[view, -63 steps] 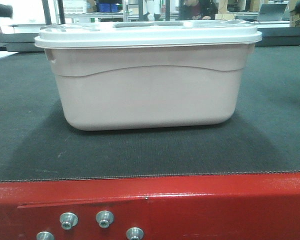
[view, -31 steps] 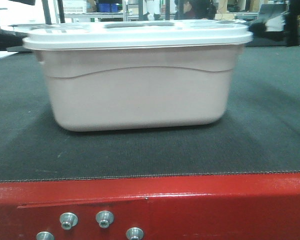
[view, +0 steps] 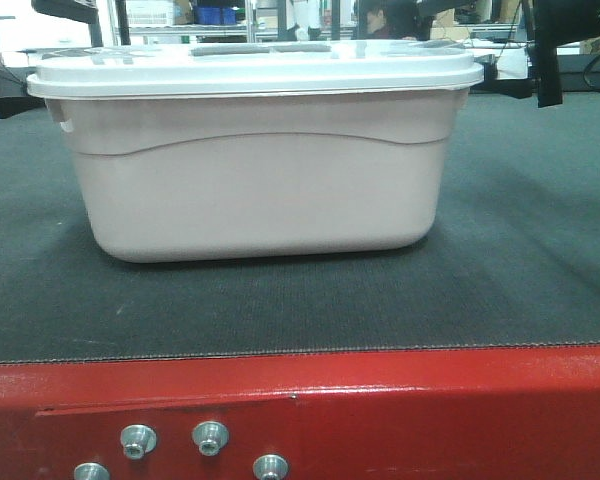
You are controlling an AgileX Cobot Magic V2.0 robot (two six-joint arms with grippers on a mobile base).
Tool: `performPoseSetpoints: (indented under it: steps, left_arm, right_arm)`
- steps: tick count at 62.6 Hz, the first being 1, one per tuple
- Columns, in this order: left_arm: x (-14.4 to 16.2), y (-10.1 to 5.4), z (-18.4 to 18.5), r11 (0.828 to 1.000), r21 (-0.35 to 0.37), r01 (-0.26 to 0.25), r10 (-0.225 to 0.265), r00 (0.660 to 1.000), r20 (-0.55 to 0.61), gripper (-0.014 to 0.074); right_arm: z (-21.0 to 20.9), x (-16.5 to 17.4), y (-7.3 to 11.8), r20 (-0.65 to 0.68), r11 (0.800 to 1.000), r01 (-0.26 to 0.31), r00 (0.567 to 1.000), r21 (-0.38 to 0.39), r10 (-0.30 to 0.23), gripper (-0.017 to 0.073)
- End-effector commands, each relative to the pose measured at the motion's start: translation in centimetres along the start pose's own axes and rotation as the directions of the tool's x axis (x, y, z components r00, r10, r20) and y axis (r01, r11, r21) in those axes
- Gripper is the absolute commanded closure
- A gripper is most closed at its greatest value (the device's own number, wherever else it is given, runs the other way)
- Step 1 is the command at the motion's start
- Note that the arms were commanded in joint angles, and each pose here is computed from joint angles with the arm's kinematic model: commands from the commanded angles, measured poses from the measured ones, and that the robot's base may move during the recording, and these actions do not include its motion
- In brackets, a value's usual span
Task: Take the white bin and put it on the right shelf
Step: 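Lift the bin off the table with both grippers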
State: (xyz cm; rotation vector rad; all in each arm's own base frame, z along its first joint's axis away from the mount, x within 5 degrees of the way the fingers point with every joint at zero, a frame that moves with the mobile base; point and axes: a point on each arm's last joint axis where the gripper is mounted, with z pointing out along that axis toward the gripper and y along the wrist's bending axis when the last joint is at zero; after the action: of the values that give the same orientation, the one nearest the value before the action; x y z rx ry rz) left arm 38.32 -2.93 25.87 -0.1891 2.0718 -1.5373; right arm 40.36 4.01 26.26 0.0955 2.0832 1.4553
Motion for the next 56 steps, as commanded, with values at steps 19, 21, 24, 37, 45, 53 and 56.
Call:
performPoseSetpoints:
  steps: [19,21,24,37,45,53,56]
  left_arm:
    - [-0.2,-3.5,-0.4,0.991,0.126,-0.056,0.055,0.998,0.007,0.0244]
    - [-0.2,-3.5,-0.4,0.991,0.126,-0.056,0.055,0.998,0.007,0.0263]
    - [-0.2,-3.5,-0.4,0.991,0.126,-0.056,0.055,0.998,0.007,0.0307]
    - [-0.1,-3.7,-0.4,0.988,0.143,-0.056,0.057,0.998,-0.008,0.0558]
    - [0.0,-3.8,-0.4,0.986,0.157,-0.054,0.057,0.998,-0.016,0.0678]
    - [-0.1,-4.2,-0.5,0.977,0.208,-0.039,0.040,0.999,-0.003,0.0711]
    - [-0.2,-4.6,-0.6,0.970,0.242,-0.031,0.031,1.000,0.006,0.0711]
  right_arm:
    - [-0.9,-0.8,3.6,0.035,0.991,0.053,0.998,-0.124,-0.049,0.0223]
    - [-0.9,-0.7,3.6,0.032,0.991,0.053,0.998,-0.126,-0.049,0.0263]
    - [-0.9,-0.7,3.6,0.029,0.990,0.053,0.998,-0.130,-0.050,0.0325]
    - [-0.9,-0.7,3.7,0.025,0.989,0.053,0.998,-0.136,-0.050,0.0462]
    - [-0.9,-0.7,3.7,0.028,0.989,0.051,0.998,-0.138,-0.048,0.0470]
    - [-0.9,-0.8,4.0,0.047,0.983,0.057,0.998,-0.175,-0.049,0.0470]
    - [-1.0,-0.9,4.4,0.061,0.975,0.074,0.996,-0.211,-0.062,0.0470]
